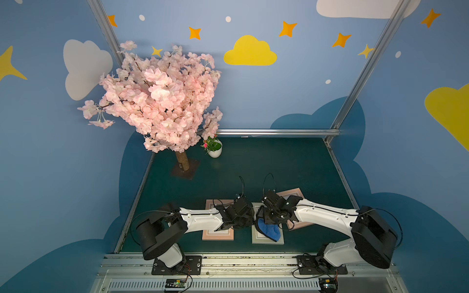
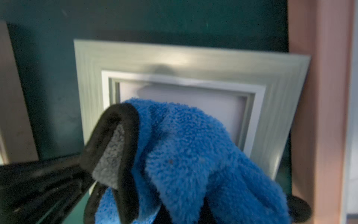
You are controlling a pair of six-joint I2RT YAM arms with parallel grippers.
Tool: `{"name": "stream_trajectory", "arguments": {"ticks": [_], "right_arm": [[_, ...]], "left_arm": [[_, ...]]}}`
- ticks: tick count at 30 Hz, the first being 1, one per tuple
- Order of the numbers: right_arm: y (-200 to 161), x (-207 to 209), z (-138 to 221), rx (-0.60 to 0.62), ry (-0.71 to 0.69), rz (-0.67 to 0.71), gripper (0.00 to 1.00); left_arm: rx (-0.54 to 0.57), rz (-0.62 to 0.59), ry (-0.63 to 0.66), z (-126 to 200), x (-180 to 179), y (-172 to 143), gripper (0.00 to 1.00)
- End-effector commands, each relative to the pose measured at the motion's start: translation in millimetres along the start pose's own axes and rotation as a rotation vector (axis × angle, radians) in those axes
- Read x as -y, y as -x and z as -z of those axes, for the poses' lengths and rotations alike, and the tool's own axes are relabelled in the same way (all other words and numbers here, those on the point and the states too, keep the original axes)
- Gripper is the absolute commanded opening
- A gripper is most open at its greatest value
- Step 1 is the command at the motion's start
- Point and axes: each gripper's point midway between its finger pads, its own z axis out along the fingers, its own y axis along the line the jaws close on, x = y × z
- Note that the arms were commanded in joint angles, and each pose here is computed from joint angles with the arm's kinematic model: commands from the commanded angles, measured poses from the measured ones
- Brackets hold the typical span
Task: Wipe the picture frame with a cloth
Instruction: Wipe the dirt from the picture frame.
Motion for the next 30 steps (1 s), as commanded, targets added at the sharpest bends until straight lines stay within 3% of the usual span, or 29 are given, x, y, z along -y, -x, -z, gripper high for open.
{"name": "stream_trajectory", "arguments": {"ticks": [1, 8, 21, 30], "right_arm": [[16, 0, -10, -0.002, -0.011, 0.035, 0.00], [23, -14, -17, -0.038, 0.017, 0.062, 0.00], [-81, -5, -9, -0.166, -0.007, 0.083, 0.00], [-110, 18, 15, -0.161, -0.064, 0.105, 0.00]], "left_arm": [[-0.096, 0.007, 0.201, -12, -56, -29, 0.15], [-0.096, 0.024, 0.226, -12, -64, -31, 0.14], [-0.106, 0.037, 0.248, -14, -69, -34, 0.13], [-0.114, 0.036, 0.268, -14, -73, -36, 0.12]]}}
